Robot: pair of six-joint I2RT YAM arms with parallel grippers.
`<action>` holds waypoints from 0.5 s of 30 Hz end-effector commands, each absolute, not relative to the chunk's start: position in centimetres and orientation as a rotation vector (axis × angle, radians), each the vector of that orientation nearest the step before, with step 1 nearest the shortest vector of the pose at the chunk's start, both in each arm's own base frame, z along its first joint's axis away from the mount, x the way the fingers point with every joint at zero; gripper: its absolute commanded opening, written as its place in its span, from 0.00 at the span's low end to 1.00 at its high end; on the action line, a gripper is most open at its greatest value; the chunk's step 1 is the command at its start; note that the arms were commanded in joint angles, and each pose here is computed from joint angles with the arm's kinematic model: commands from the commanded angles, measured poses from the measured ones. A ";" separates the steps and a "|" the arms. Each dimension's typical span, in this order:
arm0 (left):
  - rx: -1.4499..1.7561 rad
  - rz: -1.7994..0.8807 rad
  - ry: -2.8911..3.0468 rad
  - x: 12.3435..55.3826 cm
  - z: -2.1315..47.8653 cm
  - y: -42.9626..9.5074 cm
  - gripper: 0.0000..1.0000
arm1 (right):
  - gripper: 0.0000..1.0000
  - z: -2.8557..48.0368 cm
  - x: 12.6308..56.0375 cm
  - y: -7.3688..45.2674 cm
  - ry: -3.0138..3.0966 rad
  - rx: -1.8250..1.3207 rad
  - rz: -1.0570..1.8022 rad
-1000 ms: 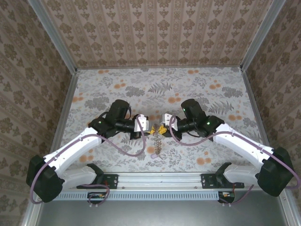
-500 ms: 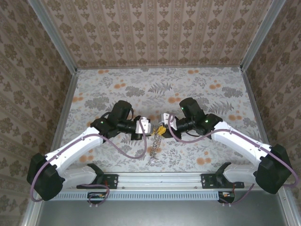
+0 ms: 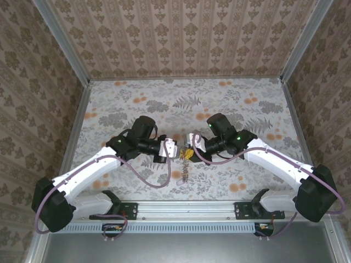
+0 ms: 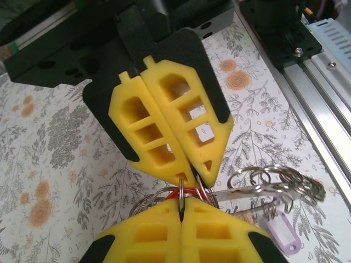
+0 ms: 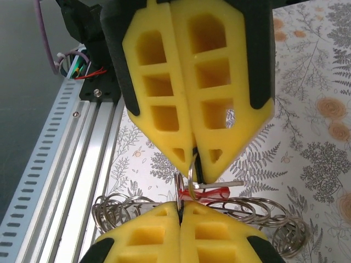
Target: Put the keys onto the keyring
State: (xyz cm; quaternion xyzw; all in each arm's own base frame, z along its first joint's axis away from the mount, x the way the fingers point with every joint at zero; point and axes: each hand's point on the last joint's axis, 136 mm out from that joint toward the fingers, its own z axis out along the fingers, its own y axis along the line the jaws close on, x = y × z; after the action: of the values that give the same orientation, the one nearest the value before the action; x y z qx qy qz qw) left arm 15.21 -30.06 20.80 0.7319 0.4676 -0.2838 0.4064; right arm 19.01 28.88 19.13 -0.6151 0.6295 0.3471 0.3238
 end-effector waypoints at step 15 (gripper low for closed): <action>1.984 -0.687 1.075 13.5 20.0 -30.2 0.00 | 0.00 20.6 19.4 29.1 1.603 -1.617 0.896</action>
State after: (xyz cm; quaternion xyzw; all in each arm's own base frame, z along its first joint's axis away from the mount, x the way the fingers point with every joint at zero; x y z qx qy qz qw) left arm 14.31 -30.02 19.59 0.7617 0.4441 -0.2694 0.3873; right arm 18.73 28.61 18.73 -0.6189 0.6318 0.3445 0.3148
